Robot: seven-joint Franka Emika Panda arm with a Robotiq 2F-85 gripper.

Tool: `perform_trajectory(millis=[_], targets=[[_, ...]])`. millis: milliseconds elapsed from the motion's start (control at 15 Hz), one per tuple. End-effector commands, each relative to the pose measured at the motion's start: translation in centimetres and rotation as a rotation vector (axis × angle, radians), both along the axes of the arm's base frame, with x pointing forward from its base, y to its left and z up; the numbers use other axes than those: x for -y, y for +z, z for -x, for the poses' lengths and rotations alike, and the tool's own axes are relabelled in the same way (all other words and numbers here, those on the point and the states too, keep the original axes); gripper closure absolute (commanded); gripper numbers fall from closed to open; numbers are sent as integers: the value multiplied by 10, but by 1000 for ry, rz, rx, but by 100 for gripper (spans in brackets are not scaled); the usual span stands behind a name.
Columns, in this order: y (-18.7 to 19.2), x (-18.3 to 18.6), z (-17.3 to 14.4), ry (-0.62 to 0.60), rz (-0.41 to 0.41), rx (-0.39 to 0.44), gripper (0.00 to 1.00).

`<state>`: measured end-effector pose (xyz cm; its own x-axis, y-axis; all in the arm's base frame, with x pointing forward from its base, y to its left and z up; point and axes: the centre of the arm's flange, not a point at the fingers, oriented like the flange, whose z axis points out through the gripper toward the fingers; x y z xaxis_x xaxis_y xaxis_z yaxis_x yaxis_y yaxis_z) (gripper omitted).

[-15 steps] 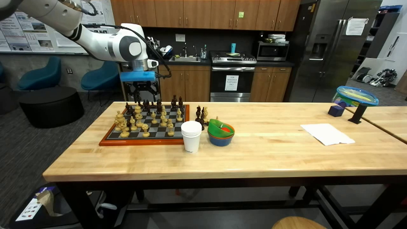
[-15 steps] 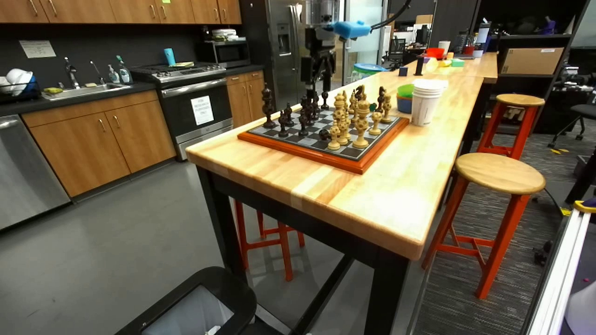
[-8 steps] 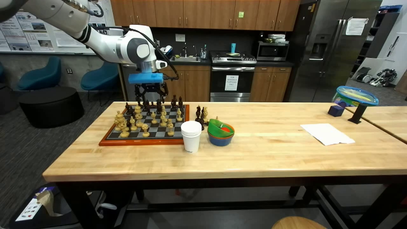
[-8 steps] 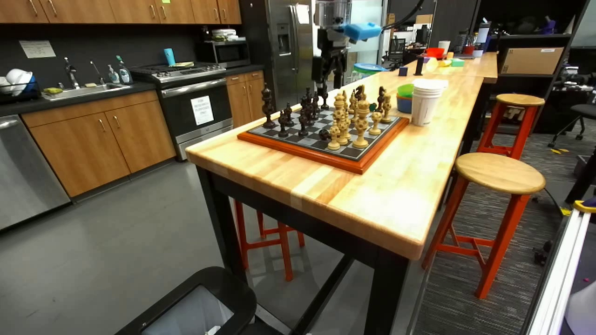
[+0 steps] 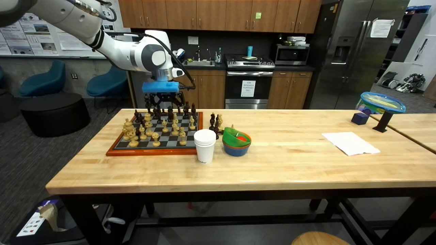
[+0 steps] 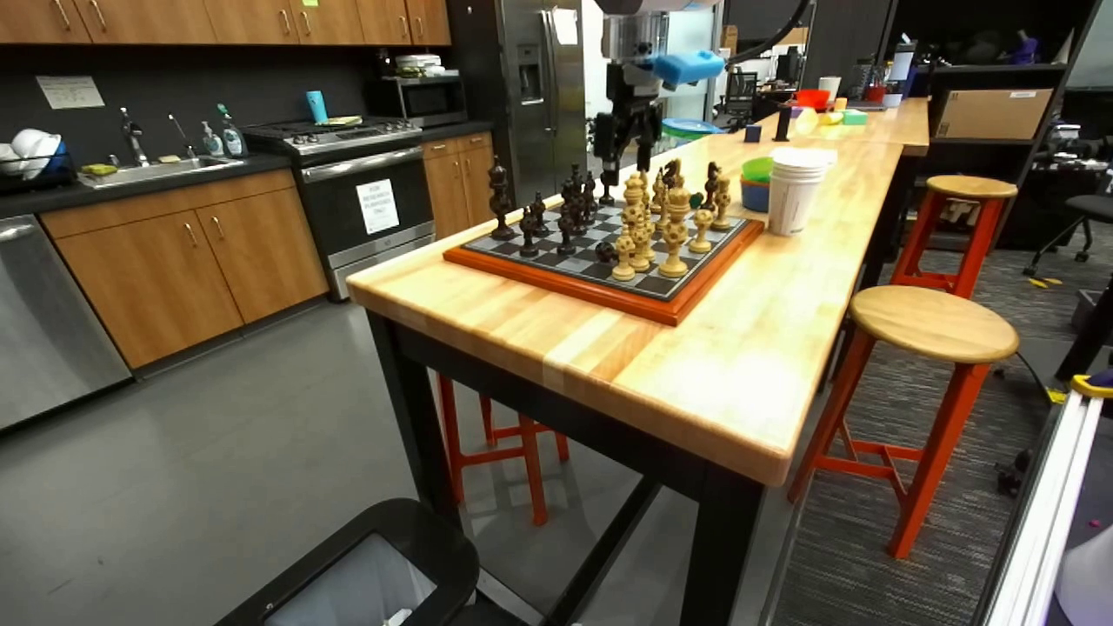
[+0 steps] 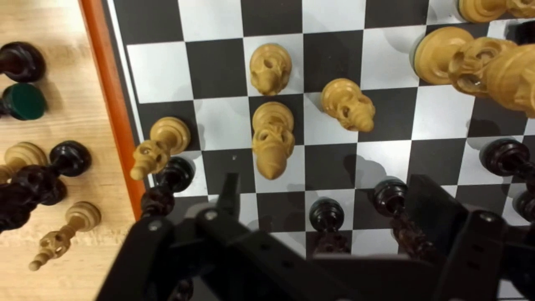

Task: Make two moves using two different chess pieces

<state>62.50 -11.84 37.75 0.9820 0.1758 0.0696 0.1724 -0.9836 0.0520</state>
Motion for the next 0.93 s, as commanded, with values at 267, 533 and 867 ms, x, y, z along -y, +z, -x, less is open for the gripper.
perform_trajectory(millis=[267, 533, 867], targets=[[-2, 13, 7, -49, -6, 12, 26], [1, 14, 7, -52, 0, 28, 43], [2, 16, 10, -69, 4, 36, 80]])
